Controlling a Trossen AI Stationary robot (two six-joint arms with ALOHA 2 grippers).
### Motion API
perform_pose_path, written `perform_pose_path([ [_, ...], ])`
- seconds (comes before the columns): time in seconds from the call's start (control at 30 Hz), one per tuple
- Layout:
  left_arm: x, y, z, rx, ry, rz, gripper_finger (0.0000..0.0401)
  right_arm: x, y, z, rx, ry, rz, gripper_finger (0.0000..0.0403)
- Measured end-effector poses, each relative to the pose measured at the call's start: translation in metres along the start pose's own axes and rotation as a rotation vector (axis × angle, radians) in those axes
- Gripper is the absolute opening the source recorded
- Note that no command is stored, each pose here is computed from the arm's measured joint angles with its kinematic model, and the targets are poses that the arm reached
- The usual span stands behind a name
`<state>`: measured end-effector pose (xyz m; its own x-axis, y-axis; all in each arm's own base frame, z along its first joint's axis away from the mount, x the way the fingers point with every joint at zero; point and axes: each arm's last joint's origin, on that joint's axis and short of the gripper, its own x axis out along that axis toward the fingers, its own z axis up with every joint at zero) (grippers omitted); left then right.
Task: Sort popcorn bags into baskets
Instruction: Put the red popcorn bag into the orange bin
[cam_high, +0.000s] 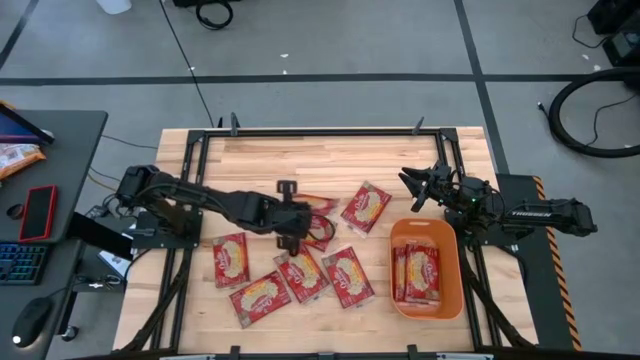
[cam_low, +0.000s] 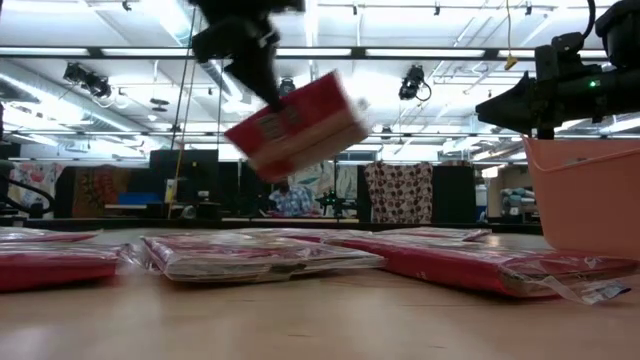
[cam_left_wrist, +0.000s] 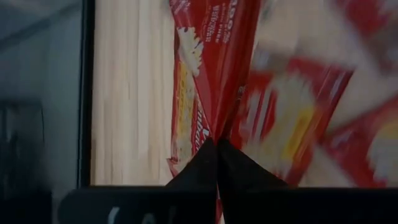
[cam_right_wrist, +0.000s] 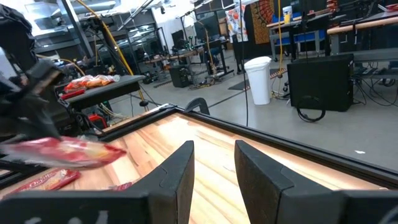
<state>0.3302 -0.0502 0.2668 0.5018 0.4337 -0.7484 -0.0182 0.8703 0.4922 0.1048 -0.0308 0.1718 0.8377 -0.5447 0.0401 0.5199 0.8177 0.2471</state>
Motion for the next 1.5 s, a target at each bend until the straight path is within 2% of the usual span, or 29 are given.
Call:
perform_pose_path([
  [0.13,-0.001,-0.002,0.014,-0.014,-0.129,-0.039,0.0001,0.000,0.000,0.000,0.000,0.000,0.000,0.0121],
  [0.3,0.000,-0.002,0.035,-0.041,-0.220,-0.066,0.0000,0.000,0.000,0.000,0.000,0.000,0.000,0.0120],
  [0.53,0.008,-0.013,0.082,0.032,-0.340,-0.130,0.0000,0.000,0.000,0.000,0.002,-0.004,-0.002,0.0120],
  [0.73,0.019,-0.018,0.110,0.137,-0.550,-0.186,0.0000,0.000,0.000,0.001,0.004,-0.009,-0.001,0.0120],
  [0.9,0.028,-0.006,0.123,0.165,-0.764,-0.277,0.0000,0.000,0.000,0.001,0.002,-0.006,-0.001,0.0120],
  [1.07,0.054,0.008,0.130,0.145,-0.926,-0.391,0.0000,0.000,0.000,0.001,0.004,-0.009,0.000,0.0120],
  [1.27,0.094,0.010,0.134,0.137,-1.053,-0.371,0.0000,0.000,0.000,0.001,0.006,-0.013,0.004,0.0120],
  [1.5,0.146,-0.007,0.129,0.132,-1.149,-0.349,0.0000,0.000,0.000,0.001,0.006,-0.013,0.004,0.0120],
])
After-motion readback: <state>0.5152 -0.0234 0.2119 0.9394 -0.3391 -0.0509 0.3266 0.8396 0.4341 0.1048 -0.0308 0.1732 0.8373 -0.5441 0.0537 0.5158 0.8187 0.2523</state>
